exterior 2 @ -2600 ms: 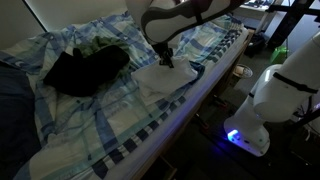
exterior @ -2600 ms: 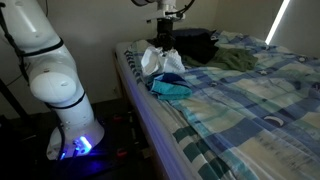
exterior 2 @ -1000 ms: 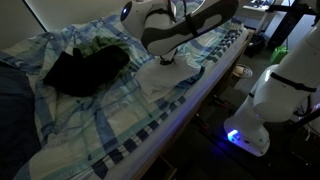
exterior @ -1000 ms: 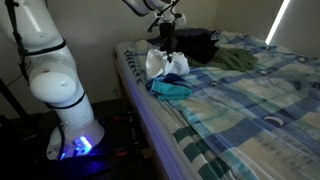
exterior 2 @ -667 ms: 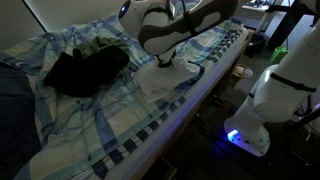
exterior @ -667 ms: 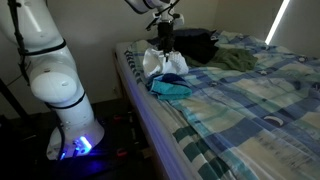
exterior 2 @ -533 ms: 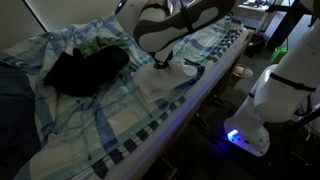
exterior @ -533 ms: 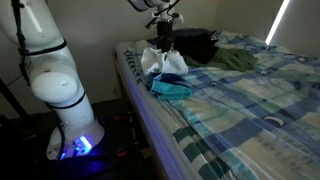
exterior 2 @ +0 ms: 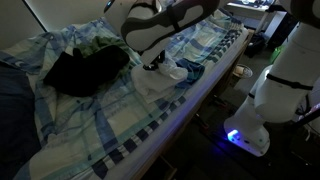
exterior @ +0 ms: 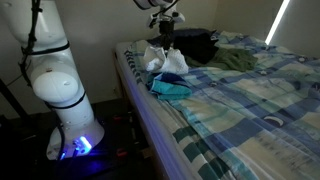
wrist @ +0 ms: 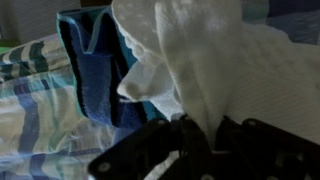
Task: Move the white cloth to the right side of the bed
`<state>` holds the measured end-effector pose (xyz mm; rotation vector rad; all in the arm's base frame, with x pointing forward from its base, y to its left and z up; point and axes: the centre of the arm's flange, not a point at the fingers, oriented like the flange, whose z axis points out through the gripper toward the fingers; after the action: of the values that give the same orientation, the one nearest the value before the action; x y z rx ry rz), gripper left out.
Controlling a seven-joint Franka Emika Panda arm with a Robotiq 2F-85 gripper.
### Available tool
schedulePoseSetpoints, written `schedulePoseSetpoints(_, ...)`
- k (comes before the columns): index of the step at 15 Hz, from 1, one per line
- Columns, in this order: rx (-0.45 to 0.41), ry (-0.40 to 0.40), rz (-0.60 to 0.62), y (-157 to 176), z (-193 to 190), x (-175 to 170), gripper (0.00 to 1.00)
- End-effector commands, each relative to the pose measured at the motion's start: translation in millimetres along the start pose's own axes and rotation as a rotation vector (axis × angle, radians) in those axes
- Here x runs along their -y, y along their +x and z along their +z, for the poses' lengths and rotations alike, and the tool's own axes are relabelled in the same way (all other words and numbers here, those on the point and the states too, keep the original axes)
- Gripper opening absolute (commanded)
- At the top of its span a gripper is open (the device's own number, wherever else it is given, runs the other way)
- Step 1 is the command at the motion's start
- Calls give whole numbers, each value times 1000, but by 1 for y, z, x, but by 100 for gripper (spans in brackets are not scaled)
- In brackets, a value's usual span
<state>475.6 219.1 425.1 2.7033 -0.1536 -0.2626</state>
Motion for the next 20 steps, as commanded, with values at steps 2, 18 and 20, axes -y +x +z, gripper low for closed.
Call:
schedulePoseSetpoints(2, 39, -16, 123, 28, 5, 12, 3)
schedulePoseSetpoints(18, 93, 43, 246, 65, 10, 50, 3)
schedulePoseSetpoints(20, 92, 47, 248, 67, 12, 55, 3)
